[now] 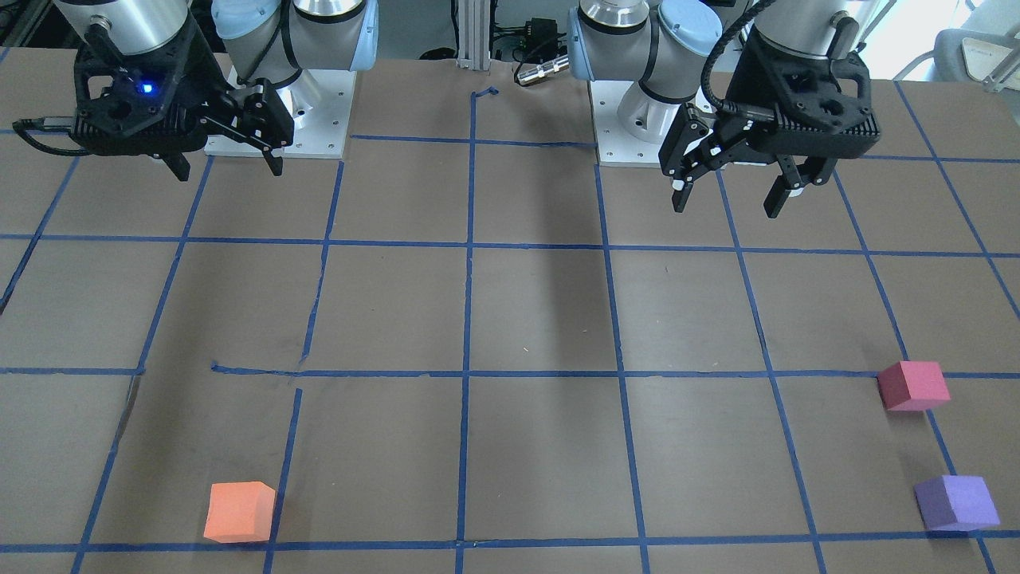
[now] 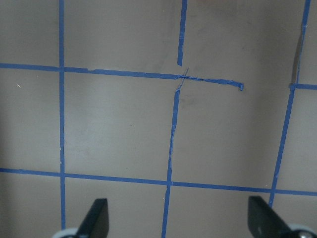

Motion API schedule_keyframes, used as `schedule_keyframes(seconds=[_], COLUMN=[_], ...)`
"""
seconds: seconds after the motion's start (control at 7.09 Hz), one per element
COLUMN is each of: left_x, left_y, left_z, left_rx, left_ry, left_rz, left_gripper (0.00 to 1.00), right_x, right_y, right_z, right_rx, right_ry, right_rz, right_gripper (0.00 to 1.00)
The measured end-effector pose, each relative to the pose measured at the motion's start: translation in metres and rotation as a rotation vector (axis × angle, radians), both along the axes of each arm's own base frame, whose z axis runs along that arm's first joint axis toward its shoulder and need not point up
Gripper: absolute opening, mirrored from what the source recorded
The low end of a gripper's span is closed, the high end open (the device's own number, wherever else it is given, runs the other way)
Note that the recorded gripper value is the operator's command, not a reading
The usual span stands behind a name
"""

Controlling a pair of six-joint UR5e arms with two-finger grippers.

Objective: Arrange blocks in a line

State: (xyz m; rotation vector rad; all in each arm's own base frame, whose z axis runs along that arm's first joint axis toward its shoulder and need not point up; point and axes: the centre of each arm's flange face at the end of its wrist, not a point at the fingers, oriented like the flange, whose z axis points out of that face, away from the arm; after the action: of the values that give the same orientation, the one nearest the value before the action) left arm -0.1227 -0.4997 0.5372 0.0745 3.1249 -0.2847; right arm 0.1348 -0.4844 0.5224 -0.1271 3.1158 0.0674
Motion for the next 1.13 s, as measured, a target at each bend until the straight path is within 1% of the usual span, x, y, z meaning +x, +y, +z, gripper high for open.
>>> schedule_keyframes(seconds=[1.13], left_x=[0.0021], left_y=[0.0029], left_z=[0.0026], left_rx=[-0.003], left_ry=[-0.006], left_rz=[0.004], left_gripper=[1.00], right_x=[-0.0004], right_y=[0.0020], right_z=[-0.0013], right_rx=[0.000], right_ry=[0.004], right_rz=[0.000], right_gripper=[1.00])
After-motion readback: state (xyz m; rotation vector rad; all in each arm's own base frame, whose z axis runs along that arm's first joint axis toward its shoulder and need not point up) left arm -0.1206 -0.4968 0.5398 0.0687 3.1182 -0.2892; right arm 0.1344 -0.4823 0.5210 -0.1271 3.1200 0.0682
